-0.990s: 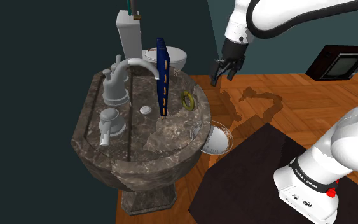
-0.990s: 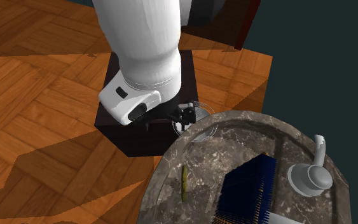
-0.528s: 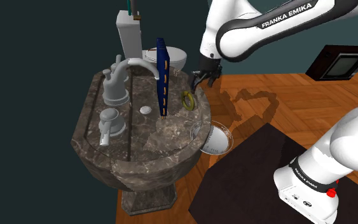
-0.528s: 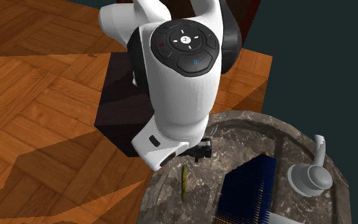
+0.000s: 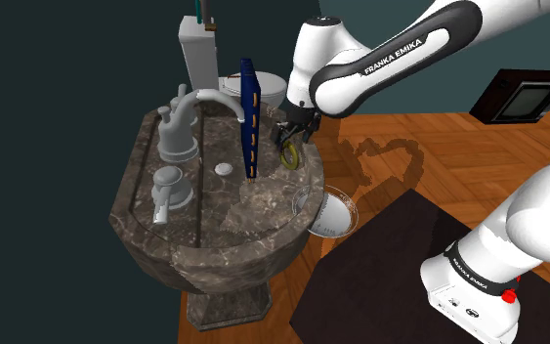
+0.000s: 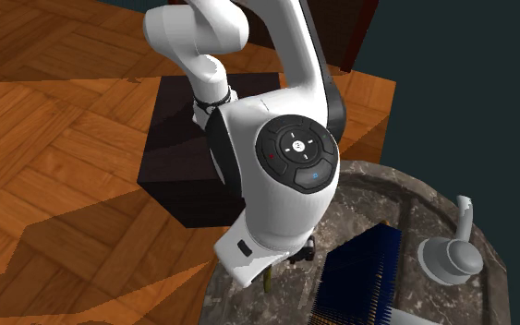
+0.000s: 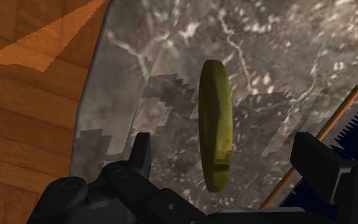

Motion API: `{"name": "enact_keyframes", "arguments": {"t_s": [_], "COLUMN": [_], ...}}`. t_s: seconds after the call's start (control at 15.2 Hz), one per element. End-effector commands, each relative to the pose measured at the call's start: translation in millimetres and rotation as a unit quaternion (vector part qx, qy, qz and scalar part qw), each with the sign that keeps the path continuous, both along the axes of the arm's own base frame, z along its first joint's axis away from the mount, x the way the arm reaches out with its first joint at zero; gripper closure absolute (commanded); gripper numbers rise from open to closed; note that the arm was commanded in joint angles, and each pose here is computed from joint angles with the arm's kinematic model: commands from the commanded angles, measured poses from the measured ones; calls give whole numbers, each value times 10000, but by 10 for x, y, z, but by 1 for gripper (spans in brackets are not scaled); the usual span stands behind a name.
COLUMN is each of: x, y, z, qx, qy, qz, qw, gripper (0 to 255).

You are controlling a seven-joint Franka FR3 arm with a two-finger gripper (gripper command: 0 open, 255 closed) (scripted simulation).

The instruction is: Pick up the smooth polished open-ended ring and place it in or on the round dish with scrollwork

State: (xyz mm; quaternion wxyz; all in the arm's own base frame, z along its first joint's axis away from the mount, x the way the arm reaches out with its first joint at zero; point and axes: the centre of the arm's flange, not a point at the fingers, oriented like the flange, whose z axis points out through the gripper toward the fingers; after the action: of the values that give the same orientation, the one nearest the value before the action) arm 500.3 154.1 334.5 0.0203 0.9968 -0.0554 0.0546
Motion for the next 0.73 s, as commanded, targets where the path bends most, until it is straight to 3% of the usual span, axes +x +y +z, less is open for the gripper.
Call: {"name": "enact_keyframes", "arguments": {"t_s": [0.0, 0.2, 0.66], "x": [14, 28, 28], "y": [-8, -14, -14], "z": [-109, -244, -244], "qx": [0, 0, 0], "qy": [-5, -5, -4], "qz": [-1, -1, -1], "qw": [10000, 10000, 10000], "gripper": [0, 0, 0]}}
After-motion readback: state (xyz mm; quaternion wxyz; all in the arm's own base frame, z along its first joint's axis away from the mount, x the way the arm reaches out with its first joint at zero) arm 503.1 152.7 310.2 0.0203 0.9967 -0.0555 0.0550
